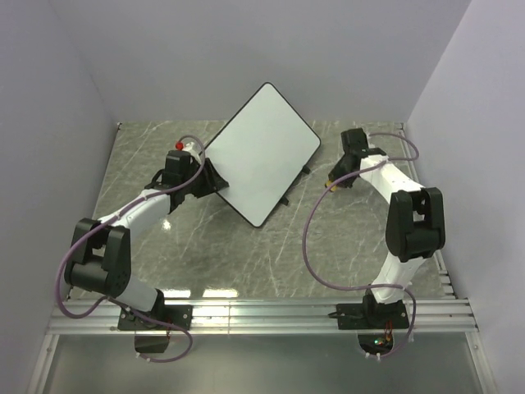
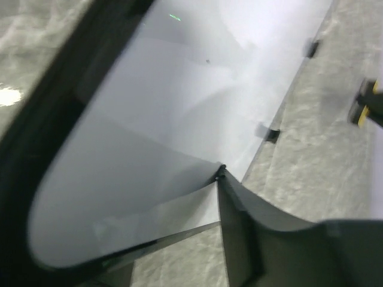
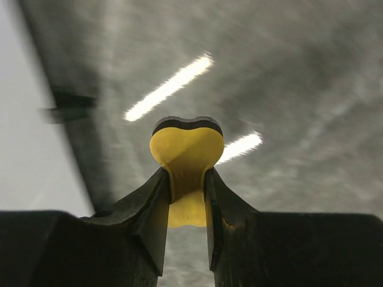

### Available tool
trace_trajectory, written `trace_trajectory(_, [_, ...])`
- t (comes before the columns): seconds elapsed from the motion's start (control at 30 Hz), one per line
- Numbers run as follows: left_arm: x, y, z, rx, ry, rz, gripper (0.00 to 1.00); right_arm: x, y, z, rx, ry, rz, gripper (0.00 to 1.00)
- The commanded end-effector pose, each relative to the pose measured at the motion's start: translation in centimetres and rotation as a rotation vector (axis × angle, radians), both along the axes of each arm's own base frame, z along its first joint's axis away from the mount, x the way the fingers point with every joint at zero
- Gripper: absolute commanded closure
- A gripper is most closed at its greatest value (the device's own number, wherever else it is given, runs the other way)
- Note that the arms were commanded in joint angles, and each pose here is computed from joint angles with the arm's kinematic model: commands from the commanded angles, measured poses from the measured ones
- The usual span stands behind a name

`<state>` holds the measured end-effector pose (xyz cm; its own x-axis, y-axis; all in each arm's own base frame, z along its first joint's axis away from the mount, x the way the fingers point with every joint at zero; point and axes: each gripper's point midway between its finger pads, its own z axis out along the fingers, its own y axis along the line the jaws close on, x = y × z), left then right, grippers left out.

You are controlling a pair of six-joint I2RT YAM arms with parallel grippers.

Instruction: Erase the whiteboard

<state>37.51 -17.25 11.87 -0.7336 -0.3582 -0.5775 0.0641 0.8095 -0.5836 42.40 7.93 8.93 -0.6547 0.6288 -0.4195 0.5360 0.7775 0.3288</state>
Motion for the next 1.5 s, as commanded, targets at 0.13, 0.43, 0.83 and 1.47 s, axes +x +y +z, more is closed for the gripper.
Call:
trace_trajectory(0.13, [-3.5,4.6,-4.9,0.289,0.155,0.035,0.39,-6.4,-3.1,-3.5,-0.169,0.202,0.062,0.84])
trace_trajectory(0.43, [-2.2,4.6,2.4,0.264,0.031,0.075,0.24,-7.8,-2.8,-4.8,-0.149,0.228,0.088,0.25])
trace_trajectory(0.83, [-3.3,4.7,10.2,0.182,-0.099,0.117,0.20,-8.3,-2.8,-3.0,-0.147,0.174,0.097,0.17])
trace_trajectory(1.47, [-4.5,8.1,15.3,0.183,-0.181,0.329,0.26,-10.2,6.9,33.5,0.468,-0.728,0.437,0.00])
